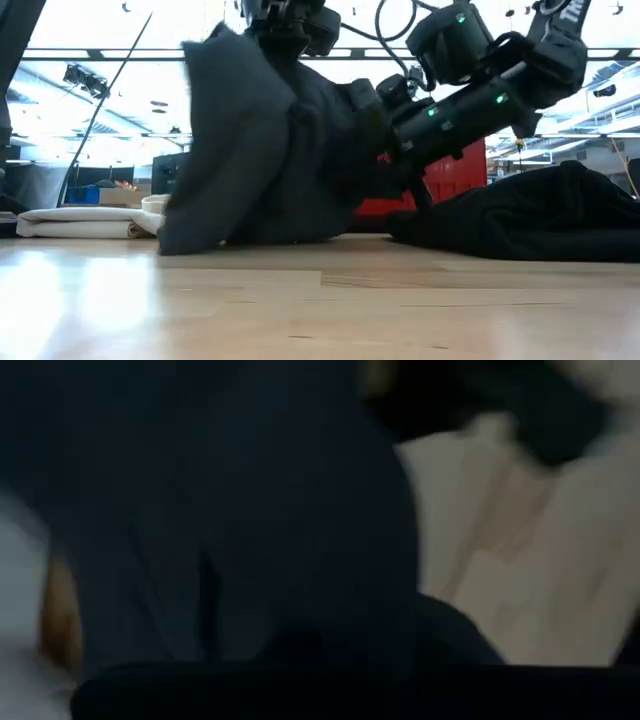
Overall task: Fold Laundry from Bin
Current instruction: Stack the folded gray pants on top of the folded black shirt
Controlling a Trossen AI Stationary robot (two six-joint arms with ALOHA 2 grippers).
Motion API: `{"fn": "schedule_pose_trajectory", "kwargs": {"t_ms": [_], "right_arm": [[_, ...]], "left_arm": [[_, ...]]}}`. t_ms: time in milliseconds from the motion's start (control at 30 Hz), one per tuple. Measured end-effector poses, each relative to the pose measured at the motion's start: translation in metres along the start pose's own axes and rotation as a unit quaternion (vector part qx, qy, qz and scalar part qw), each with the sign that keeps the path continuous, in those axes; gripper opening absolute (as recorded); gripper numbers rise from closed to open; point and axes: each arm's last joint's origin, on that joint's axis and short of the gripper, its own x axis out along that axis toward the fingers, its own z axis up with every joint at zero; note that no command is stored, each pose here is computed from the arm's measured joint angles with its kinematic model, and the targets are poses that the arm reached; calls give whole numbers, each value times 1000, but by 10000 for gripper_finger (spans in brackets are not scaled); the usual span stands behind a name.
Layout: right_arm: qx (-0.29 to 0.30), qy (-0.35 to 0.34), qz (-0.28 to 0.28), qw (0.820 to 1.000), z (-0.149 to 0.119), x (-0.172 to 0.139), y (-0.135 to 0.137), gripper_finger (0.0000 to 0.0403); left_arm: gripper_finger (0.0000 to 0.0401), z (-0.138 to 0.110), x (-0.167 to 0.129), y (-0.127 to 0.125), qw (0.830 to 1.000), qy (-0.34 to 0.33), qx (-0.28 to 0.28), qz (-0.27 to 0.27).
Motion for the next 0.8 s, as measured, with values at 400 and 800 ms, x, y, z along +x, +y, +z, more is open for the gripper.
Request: {"fn": "schedule_pose_trajectory", "kwargs": {"t_ms": [400, 800], "right_arm": [[-82, -54, 12, 995, 37, -2, -3, 174], [-85, 72, 73, 991, 85, -45, -11, 172]], "left_arm": [[24, 12, -1, -6, 998, -57, -19, -36], [24, 40, -10, -2, 977, -177, -74, -94]]}}
